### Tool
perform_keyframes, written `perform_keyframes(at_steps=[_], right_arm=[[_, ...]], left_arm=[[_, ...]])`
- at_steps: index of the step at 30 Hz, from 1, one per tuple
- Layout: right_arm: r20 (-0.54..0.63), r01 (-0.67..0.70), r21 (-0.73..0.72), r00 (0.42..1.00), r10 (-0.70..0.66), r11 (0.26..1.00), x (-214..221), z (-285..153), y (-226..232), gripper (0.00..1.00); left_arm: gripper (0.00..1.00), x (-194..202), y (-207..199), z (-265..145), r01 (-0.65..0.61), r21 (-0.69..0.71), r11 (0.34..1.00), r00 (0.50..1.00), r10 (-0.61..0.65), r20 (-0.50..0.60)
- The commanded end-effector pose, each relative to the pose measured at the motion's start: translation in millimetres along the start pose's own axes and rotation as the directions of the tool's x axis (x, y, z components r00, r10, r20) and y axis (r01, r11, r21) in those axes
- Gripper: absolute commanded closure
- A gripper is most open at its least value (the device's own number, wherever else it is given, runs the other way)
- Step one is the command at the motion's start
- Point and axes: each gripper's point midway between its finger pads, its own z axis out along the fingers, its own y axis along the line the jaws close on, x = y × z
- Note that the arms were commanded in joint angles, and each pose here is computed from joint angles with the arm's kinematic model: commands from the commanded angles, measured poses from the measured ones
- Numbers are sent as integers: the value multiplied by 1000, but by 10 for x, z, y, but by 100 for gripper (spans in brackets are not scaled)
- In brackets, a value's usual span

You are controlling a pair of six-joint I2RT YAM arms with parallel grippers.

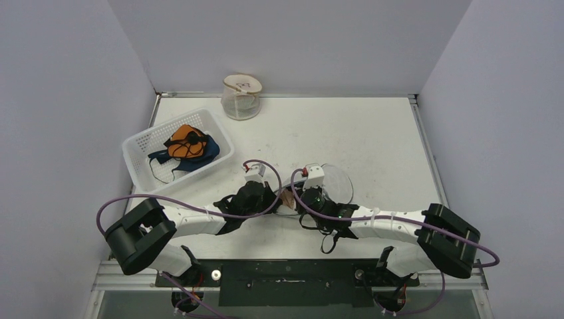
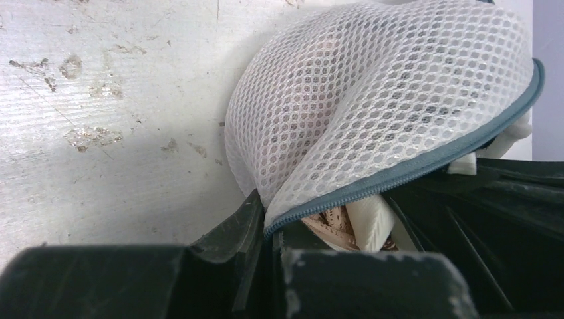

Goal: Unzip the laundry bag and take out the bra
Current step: Pick up the bra from the laundry bag.

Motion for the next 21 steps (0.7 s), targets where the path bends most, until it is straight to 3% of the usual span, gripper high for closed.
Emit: perform_keyframes(at_steps=[1,8,15,21], right_arm=[[15,-4,-53,1000,4,999,-63,-126,14,95],[21,-24,-246,999,30,969,-199,-307,276,95],[-2,10,-565,1000,-14,825,-362,-683,798,95],[45,24,-653,999,7,757,-615,-944,909,95]], left_arm=[[100,-82,-75,-35,7,29,1000,999,-8,33],[100,-89,-105,-47,9,34,999,999,-11,34],[100,-178,-196,-83,24,43,999,999,-26,48],[100,-272,-301,-120,36,58,998,997,-39,59]])
